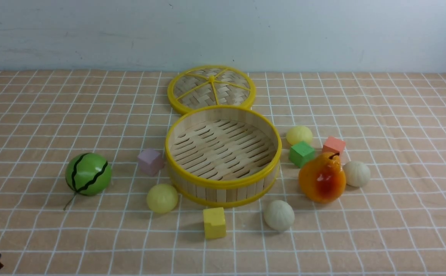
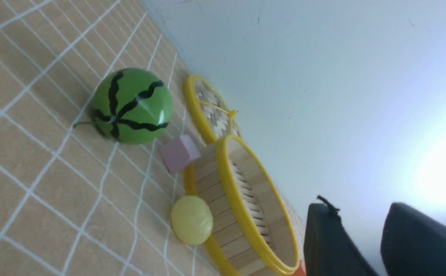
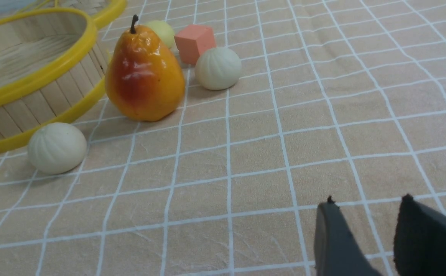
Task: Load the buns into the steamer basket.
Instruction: Use the left arm to grab a steamed stuffed bun
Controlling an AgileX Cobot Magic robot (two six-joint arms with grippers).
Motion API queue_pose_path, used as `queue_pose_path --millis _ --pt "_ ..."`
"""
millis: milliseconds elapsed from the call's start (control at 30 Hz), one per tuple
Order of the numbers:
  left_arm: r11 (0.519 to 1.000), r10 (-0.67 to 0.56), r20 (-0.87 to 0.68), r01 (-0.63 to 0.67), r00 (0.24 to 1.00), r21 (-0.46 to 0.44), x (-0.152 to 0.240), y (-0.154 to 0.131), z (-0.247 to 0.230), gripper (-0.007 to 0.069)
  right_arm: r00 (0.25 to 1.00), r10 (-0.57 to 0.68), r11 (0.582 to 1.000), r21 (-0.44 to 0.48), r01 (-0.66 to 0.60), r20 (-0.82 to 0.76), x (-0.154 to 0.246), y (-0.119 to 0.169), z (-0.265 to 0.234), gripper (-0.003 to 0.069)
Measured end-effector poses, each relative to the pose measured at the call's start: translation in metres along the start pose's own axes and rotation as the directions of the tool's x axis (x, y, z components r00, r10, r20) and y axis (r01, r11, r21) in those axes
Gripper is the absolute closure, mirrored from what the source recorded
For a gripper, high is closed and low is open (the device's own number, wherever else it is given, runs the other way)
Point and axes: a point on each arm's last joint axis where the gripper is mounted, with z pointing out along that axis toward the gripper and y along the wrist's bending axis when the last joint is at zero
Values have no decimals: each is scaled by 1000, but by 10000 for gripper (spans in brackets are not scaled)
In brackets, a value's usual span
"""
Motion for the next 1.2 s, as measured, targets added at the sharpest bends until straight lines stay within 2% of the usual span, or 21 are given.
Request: queue_pose_path --millis 33,67,100,167,233,267,300,367,433,533,633,667,733,800,1000,1133,1200 --pt "999 25 -2 -25 1000 26 -6 -12 -2 473 1000 0 1000 0 0 0 0 0 0 420" --pt "999 30 -8 -30 1000 23 -5 -12 -2 473 1000 0 1000 0 0 0 0 0 0 420" --pt "995 85 -28 -84 996 46 -14 -31 -4 524 1000 0 1000 0 0 0 0 0 0 420" --pt "982 188 -118 -186 975 27 -21 -51 -3 582 1000 0 1000 0 0 0 0 0 0 420" --pt "949 299 -266 -316 916 -20 -28 -70 4 633 1000 0 1000 0 0 0 0 0 0 420" --pt "943 308 -294 -332 905 -33 -28 -71 8 637 1000 0 1000 0 0 0 0 0 0 420" --pt "894 363 -446 -441 818 -82 -37 -86 21 638 1000 0 1000 0 0 0 0 0 0 420" --pt "865 362 -534 -488 765 -114 -40 -90 32 638 1000 0 1000 0 0 0 0 0 0 420" --pt "797 297 -711 -576 637 -183 -45 -90 61 638 1000 0 1000 0 0 0 0 0 0 420" --pt "733 220 -825 -646 521 -213 -45 -83 109 638 1000 0 1000 0 0 0 0 0 0 420" --pt "705 176 -900 -689 399 -167 -33 -72 163 638 1000 0 1000 0 0 0 0 0 0 420" --pt "703 169 -907 -692 386 -164 -31 -70 163 638 1000 0 1000 0 0 0 0 0 0 420" --pt "695 172 -948 -715 267 -75 -6 -68 196 638 1000 0 1000 0 0 0 0 0 0 420" --pt "689 210 -956 -724 205 -4 14 -74 216 638 1000 0 1000 0 0 0 0 0 0 420" --pt "675 259 -952 -735 162 59 42 -80 267 638 1000 0 1000 0 0 0 0 0 0 420" --pt "659 254 -960 -748 119 81 61 -63 300 637 1000 0 1000 0 0 0 0 0 0 420" --pt "652 249 -964 -752 89 99 70 -54 314 608 1000 0 1000 0 0 0 0 0 0 420"
